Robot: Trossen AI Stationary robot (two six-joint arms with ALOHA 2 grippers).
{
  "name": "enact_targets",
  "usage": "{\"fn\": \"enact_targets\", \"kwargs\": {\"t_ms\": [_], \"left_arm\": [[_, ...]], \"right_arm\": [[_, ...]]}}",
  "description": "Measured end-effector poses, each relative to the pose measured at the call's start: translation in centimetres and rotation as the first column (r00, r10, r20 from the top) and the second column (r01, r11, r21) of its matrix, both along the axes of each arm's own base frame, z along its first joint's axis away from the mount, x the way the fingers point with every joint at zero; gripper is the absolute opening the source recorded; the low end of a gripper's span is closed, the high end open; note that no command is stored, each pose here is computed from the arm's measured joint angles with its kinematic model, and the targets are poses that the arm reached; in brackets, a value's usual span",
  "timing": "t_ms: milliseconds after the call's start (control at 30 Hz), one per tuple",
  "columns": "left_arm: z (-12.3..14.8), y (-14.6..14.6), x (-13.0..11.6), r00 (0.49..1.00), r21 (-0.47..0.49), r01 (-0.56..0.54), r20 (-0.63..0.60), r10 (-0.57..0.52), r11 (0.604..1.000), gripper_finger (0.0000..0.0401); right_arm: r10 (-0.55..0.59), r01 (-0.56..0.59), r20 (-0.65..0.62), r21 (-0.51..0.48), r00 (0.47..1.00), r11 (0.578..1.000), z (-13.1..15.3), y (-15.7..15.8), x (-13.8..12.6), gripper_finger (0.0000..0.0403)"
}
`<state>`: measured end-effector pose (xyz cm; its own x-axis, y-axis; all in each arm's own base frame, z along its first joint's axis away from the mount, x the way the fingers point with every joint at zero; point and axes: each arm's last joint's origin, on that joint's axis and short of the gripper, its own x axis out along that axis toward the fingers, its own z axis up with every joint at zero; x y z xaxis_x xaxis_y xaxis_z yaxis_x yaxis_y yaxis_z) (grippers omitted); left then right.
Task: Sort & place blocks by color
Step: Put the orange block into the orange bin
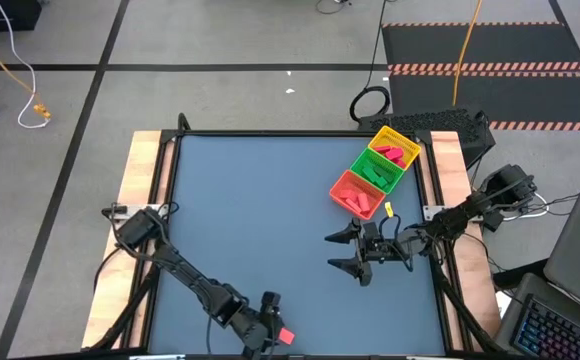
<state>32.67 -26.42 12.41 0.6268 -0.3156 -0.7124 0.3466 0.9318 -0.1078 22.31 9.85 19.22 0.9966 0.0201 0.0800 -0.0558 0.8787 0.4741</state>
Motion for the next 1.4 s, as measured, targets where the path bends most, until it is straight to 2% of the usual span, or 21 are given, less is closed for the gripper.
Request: {"fn": "enact_targets", "kwargs": {"t_ms": [100,200,300,400,567,800,967,1133,1300,1400], "left_arm": [[-0.3,0.2,0.1,1.000,0.017,-0.015,0.003,0.015,1.000,0.0260],[-0.5,0.5,0.3,0.999,0.048,-0.046,0.012,0.045,0.998,0.0242],[-0.4,0.6,0.5,0.999,0.058,-0.039,0.029,0.038,0.998,0.0196],[-0.4,0.7,0.6,0.999,0.063,-0.040,0.033,0.038,0.997,0.0131],[-0.1,1.6,1.1,0.997,0.091,-0.067,0.049,0.063,0.994,0.0128],[3.8,6.5,3.8,0.961,0.093,-0.230,0.178,0.211,0.969,0.0128],[6.9,10.6,5.5,0.920,0.065,-0.310,0.273,0.282,0.949,0.0128],[10.2,14.5,6.9,0.839,-0.028,-0.371,0.419,0.348,0.928,0.0128],[13.7,17.7,7.5,0.755,-0.114,-0.338,0.559,0.341,0.934,0.0128],[14.9,19.1,7.3,0.736,-0.130,-0.310,0.595,0.324,0.942,0.0128]], "right_arm": [[0.000,0.000,-0.001,0.000,1.000,1.000,0.0,0.0,0.0,0.0338],[0.000,0.000,-0.006,-0.004,1.000,1.000,-0.1,0.0,0.0,0.0338],[0.000,0.000,-0.006,-0.002,1.000,1.000,-0.1,0.0,0.0,0.0338],[0.001,-0.001,-0.006,-0.001,1.000,1.000,-0.1,0.0,0.0,0.0338],[0.001,-0.001,-0.006,-0.016,1.000,1.000,-0.1,0.0,0.0,0.0338],[-0.001,0.008,0.037,-0.186,0.999,0.983,0.3,0.3,-0.2,0.0338],[-0.025,0.079,0.161,-0.341,0.987,0.937,1.5,0.2,-0.4,0.0338],[-0.059,0.186,0.270,-0.474,0.961,0.861,2.6,-0.2,-0.6,0.0338],[-0.105,0.291,0.355,-0.525,0.929,0.799,3.4,-0.9,-0.6,0.0338],[-0.132,0.344,0.397,-0.530,0.908,0.775,3.8,-1.4,-0.7,0.0338]]}}
